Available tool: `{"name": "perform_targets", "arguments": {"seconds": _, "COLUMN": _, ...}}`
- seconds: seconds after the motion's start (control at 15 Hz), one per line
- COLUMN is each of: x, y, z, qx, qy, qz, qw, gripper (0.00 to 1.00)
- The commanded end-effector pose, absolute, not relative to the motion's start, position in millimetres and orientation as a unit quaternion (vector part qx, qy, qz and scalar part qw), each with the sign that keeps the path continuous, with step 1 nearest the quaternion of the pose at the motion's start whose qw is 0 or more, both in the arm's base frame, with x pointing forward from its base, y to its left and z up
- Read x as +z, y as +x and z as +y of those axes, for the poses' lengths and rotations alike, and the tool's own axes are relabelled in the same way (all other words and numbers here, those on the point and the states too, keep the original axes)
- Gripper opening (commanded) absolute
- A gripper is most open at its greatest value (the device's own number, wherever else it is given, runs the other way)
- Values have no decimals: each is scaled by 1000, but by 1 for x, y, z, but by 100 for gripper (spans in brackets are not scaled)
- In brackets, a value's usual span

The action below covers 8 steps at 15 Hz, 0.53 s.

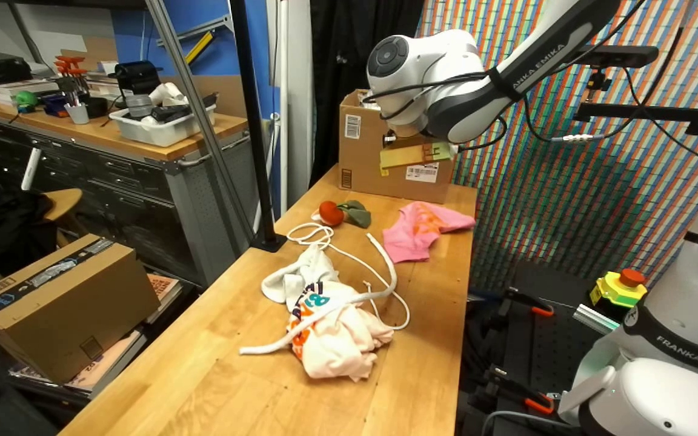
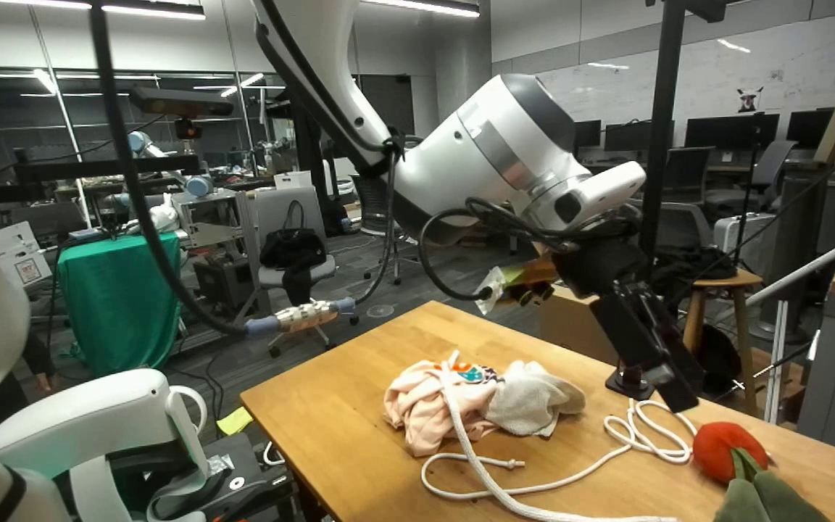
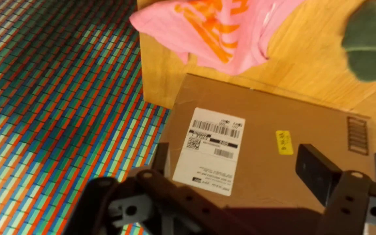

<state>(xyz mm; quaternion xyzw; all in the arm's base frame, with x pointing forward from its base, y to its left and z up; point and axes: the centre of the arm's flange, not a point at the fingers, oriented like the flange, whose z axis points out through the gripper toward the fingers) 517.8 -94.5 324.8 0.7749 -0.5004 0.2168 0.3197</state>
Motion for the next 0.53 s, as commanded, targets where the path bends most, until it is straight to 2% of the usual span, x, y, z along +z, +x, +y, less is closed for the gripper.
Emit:
{"name": "perform_targets", "arguments": {"seconds": 0.0, "x": 316, "y": 514, "z": -38, "qx": 188, "qy": 834, "qz": -429, "qw": 291, "gripper": 100}}
{"name": "perform_targets", "arguments": {"seconds": 0.47, "x": 273, "y": 473, "z": 76, "qx": 124, "qy": 923, "qz": -280, "qw": 232, "gripper": 100}}
